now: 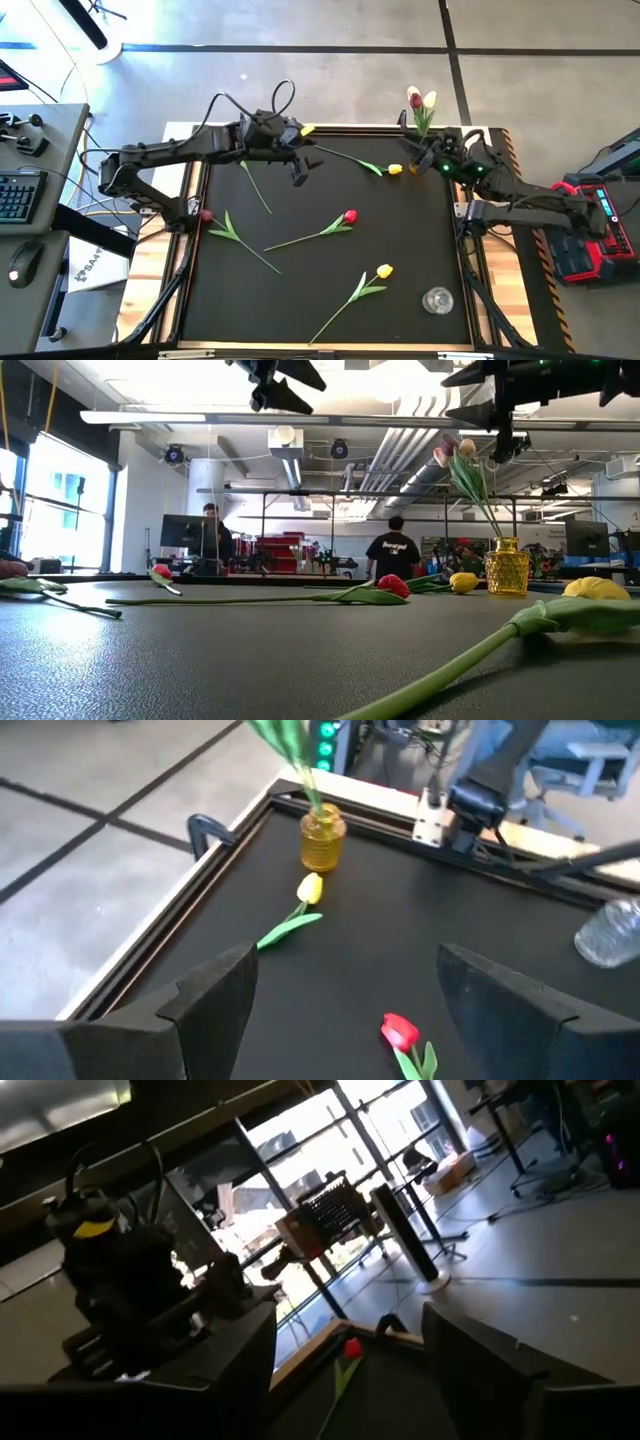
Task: Sort flowers into vase by color
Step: Put the dark red flower into the yellow flower vase
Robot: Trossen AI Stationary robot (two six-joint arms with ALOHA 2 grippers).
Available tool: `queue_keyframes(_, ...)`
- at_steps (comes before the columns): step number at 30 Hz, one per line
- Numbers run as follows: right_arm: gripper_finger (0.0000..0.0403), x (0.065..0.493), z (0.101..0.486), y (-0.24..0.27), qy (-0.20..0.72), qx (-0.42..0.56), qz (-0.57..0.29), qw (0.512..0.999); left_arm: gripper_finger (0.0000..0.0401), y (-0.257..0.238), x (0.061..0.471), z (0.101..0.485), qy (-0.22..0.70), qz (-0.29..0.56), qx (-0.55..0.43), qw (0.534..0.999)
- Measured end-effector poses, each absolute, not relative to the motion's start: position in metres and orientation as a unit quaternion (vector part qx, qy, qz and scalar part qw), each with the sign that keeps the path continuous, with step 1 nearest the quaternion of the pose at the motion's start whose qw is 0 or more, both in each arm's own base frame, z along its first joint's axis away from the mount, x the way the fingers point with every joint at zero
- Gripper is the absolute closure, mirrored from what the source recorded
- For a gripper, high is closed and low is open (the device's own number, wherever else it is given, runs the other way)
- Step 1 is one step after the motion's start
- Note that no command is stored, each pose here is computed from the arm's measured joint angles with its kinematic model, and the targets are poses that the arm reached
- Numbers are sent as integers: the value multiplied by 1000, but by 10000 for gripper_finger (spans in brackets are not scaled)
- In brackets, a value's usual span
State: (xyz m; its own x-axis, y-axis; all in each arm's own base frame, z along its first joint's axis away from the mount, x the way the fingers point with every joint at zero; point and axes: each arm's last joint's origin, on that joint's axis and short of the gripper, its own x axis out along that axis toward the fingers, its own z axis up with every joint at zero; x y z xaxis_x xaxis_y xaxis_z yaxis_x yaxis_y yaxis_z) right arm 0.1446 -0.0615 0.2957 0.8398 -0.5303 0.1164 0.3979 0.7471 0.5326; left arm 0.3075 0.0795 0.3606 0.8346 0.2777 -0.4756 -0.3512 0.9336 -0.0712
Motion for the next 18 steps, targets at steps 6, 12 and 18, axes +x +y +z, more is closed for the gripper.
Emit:
queue_keyframes(6, 171, 155, 291, -55, -116, 262, -243, 927, 108, 85, 302, 361, 235, 189, -130, 945)
queue_keyframes(12, 172, 165, 287, -51, -106, 272, -235, 927, 108, 79, 294, 348, 290, 226, -248, 897)
queue_keyframes(18, 172, 168, 284, -49, -95, 276, -236, 927, 119, 48, 269, 323, 423, 337, -319, 778)
